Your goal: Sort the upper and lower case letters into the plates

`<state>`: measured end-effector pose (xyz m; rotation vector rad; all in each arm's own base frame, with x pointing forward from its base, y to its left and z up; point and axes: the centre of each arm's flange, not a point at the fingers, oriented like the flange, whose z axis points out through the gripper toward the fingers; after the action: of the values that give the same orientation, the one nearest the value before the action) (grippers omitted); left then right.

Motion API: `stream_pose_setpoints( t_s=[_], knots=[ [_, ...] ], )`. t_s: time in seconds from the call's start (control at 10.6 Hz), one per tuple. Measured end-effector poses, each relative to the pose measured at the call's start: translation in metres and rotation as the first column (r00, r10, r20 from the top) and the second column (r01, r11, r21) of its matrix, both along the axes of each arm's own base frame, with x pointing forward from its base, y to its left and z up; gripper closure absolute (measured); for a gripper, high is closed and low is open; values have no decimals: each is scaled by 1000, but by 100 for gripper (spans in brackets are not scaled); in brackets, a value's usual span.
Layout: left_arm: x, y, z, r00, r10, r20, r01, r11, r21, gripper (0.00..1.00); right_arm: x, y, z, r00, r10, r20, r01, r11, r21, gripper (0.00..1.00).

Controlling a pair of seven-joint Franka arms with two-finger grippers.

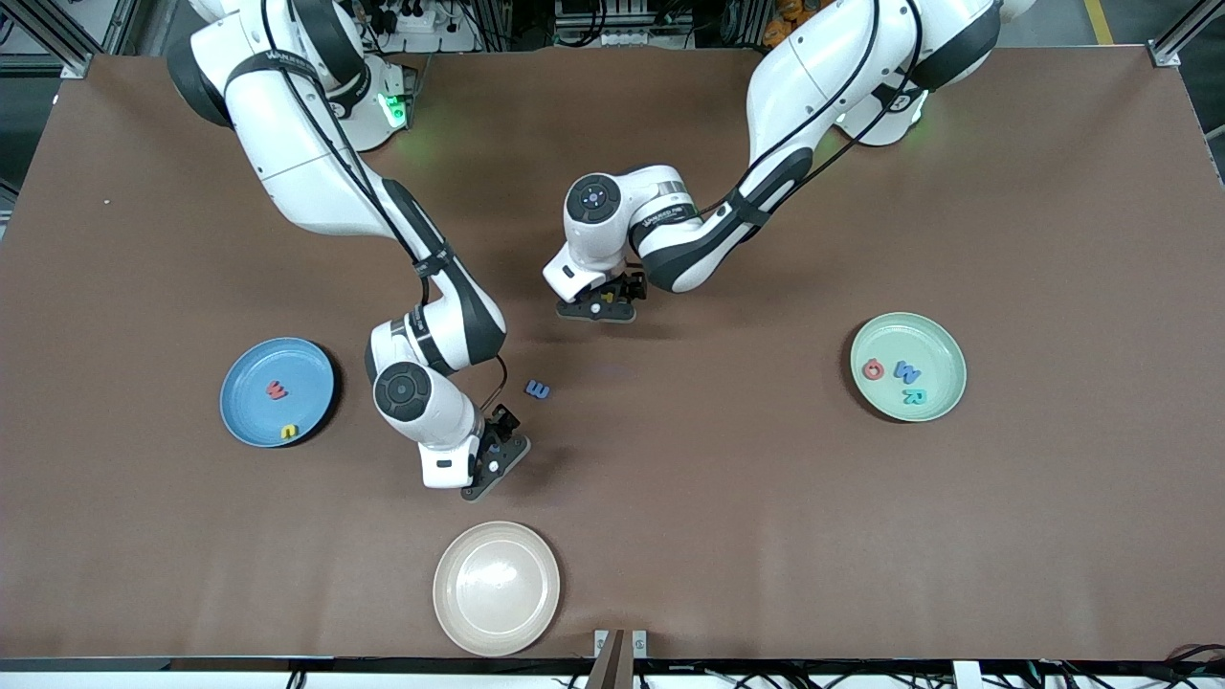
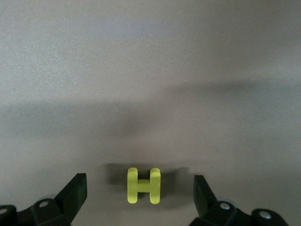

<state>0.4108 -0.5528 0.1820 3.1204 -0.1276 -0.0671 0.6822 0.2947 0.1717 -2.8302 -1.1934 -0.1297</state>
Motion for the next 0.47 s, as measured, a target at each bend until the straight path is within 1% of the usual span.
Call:
stream_pose_setpoints(
  t_s=[0.19,0.28,0.38,0.47],
  knots=[
    [-1,-1,-3,1000,-1,-3,1,1000,-4,0,0,-1,0,1000,-2,-3,2,1000,-1,35],
    [-2,-1,-4,1000,-1,-4,1,1000,-3,4,0,-3,1,1000,-4,-9,4,1000,-2,48],
    [-2,-1,-6,1000,5,-6,-5,1000,-2,7,-1,-6,1,1000,-11,-14,11,1000,-1,64],
    [-3,-1,-7,1000,19,-9,-19,1000,0,10,-1,-9,1,1000,-16,-18,16,1000,-1,66]
  ],
)
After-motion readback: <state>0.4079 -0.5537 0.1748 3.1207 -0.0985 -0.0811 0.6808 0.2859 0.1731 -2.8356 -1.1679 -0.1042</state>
